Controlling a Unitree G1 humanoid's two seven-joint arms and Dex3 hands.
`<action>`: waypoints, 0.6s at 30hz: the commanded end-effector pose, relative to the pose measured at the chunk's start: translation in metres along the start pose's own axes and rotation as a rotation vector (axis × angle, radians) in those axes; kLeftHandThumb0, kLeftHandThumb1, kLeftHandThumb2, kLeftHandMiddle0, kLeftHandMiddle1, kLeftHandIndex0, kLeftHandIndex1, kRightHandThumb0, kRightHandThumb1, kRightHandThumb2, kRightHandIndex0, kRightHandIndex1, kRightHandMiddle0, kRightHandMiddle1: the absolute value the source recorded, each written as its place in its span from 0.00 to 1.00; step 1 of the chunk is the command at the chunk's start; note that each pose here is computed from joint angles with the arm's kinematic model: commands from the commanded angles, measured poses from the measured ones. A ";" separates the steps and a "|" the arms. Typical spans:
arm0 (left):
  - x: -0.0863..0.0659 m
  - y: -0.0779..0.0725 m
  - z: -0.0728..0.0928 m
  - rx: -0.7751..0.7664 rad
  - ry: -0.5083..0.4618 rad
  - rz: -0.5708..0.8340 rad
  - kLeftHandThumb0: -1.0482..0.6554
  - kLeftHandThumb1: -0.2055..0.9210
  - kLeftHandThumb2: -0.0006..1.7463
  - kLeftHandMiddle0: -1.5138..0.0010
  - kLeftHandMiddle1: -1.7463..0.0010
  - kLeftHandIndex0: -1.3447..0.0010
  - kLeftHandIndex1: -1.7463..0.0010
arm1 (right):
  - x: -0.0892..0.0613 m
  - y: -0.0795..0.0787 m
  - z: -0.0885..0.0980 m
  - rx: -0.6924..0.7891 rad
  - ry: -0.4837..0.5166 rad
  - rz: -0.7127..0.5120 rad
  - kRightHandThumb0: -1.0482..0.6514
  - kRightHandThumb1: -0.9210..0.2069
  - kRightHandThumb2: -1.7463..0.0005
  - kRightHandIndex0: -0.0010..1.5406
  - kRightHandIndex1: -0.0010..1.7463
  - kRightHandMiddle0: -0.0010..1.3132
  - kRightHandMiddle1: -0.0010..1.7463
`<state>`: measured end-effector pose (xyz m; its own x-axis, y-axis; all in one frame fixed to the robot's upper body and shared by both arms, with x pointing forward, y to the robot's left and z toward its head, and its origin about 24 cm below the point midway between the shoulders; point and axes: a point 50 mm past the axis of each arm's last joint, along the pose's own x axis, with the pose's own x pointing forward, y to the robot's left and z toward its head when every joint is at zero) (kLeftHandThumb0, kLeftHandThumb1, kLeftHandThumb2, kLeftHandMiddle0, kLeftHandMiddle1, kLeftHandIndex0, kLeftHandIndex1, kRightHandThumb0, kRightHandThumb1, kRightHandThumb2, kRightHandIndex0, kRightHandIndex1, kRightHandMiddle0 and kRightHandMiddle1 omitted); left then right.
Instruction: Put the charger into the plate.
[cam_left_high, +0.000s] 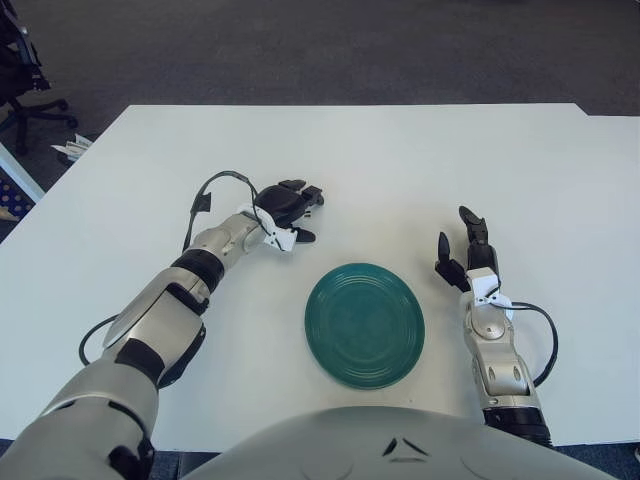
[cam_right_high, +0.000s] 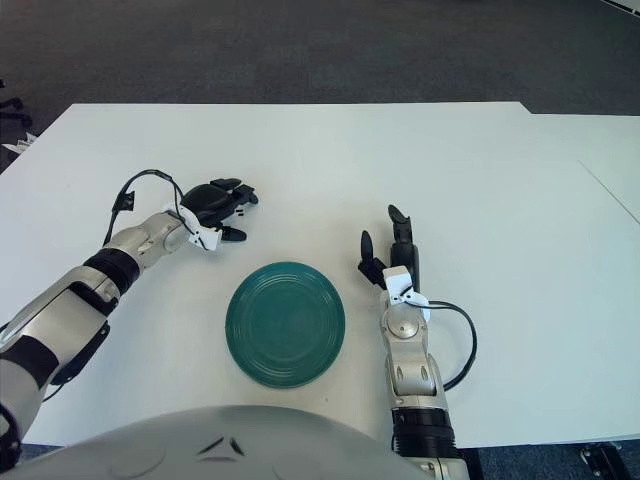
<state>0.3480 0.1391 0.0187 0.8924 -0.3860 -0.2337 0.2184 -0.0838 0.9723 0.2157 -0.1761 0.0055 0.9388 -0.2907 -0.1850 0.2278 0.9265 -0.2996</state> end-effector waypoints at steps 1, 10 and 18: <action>-0.005 -0.011 -0.009 0.023 0.040 -0.068 0.04 1.00 0.20 0.97 0.13 0.79 0.12 | -0.026 0.002 -0.059 -0.007 0.318 0.045 0.23 0.00 0.52 0.08 0.00 0.00 0.23; -0.009 -0.012 -0.009 -0.022 0.039 0.043 0.31 0.77 0.39 0.84 0.00 0.66 0.07 | -0.025 -0.002 -0.059 0.000 0.326 0.037 0.23 0.00 0.52 0.08 0.00 0.00 0.23; -0.010 -0.014 -0.008 -0.022 0.055 0.136 0.58 0.50 0.70 0.68 0.06 0.60 0.01 | -0.025 -0.004 -0.060 -0.009 0.328 0.036 0.23 0.00 0.51 0.08 0.00 0.00 0.23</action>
<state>0.3439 0.1465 0.0157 0.9258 -0.3644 -0.1005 0.1022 -0.0146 0.9947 0.2150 -0.1783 0.0064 0.9392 -0.2889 -0.1858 0.2286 0.9294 -0.2897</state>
